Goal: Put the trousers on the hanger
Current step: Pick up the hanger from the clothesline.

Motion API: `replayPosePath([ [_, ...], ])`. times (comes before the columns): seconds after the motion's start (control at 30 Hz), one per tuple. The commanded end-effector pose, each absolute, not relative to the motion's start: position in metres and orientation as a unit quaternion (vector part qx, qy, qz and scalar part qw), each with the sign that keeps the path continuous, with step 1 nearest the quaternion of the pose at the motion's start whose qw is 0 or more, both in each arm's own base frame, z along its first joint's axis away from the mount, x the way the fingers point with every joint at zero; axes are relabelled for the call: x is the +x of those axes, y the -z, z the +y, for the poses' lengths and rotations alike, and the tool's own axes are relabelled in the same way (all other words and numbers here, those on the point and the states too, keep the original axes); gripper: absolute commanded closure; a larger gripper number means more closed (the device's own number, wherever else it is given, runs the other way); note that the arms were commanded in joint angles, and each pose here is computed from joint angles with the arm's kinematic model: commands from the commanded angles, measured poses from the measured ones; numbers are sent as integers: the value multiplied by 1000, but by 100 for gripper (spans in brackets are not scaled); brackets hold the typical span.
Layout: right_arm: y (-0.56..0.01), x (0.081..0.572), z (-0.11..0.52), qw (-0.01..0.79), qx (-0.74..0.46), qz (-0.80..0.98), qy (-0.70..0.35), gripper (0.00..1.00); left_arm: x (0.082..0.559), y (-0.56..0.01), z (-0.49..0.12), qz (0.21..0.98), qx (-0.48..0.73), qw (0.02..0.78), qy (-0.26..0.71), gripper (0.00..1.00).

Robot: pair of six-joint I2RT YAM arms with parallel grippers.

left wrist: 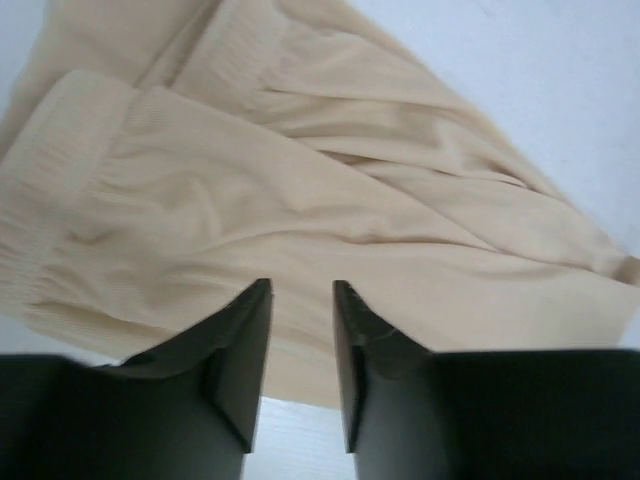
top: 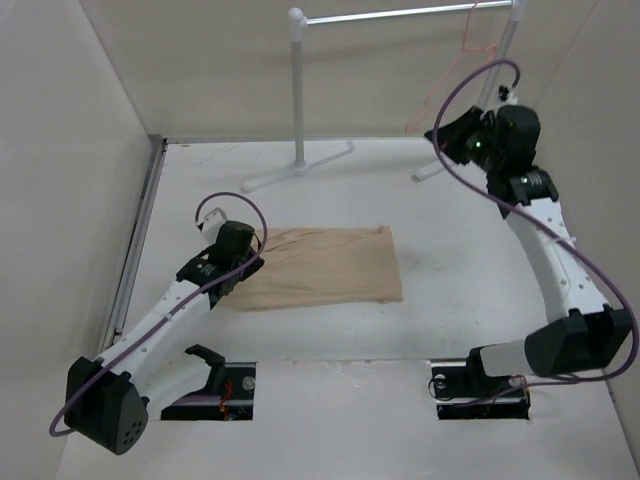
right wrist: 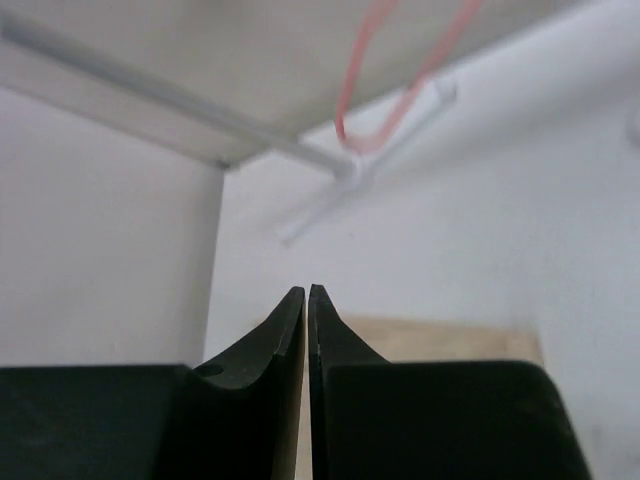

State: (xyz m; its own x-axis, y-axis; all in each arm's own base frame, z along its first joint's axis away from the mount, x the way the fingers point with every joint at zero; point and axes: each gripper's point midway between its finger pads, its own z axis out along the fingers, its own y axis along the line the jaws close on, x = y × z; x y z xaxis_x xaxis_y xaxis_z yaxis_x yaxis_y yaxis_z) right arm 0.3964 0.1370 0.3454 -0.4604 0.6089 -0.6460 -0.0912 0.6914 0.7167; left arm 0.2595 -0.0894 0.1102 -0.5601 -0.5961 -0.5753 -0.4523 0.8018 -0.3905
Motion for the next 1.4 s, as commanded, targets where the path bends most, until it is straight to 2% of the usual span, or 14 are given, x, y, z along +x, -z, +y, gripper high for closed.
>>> replayPosePath([
  [0.0,-403,440,110,558,154,739,-343,88,255,-127,-111,882,-266,368,122,80],
  [0.07,-420,466,94,578,167,726,-333,77,249,-127,-123,886,-251,367,131,88],
  [0.2,-429,515,87,581,164,722,-339,48,240,-124,-138,888,-244,364,136,89],
  [0.3,-424,540,96,566,144,729,-356,44,238,-119,-142,891,-247,356,136,86],
  [0.37,-419,551,99,560,136,733,-361,45,238,-117,-143,892,-251,351,136,85],
  [0.5,-414,566,106,553,121,734,-376,57,239,-115,-142,892,-255,349,134,84],
  [0.57,-414,567,108,552,118,732,-381,69,240,-116,-143,891,-257,349,135,84],
  [0.63,-416,565,111,554,112,731,-381,70,241,-117,-143,891,-259,349,135,83],
  [0.7,-418,565,111,560,105,729,-380,83,242,-117,-144,891,-259,349,134,83],
  [0.8,-434,556,116,578,86,717,-379,90,245,-120,-146,890,-258,351,135,83],
  [0.93,-467,536,121,604,62,699,-379,91,249,-129,-150,888,-254,355,146,73],
  [1.0,-478,523,121,611,56,695,-376,91,253,-140,-154,885,-250,360,156,63],
  [1.13,-466,504,125,590,64,713,-374,91,263,-166,-160,876,-242,377,178,50],
  [1.37,-401,453,131,537,85,762,-351,90,285,-250,-198,852,-185,418,253,49],
])
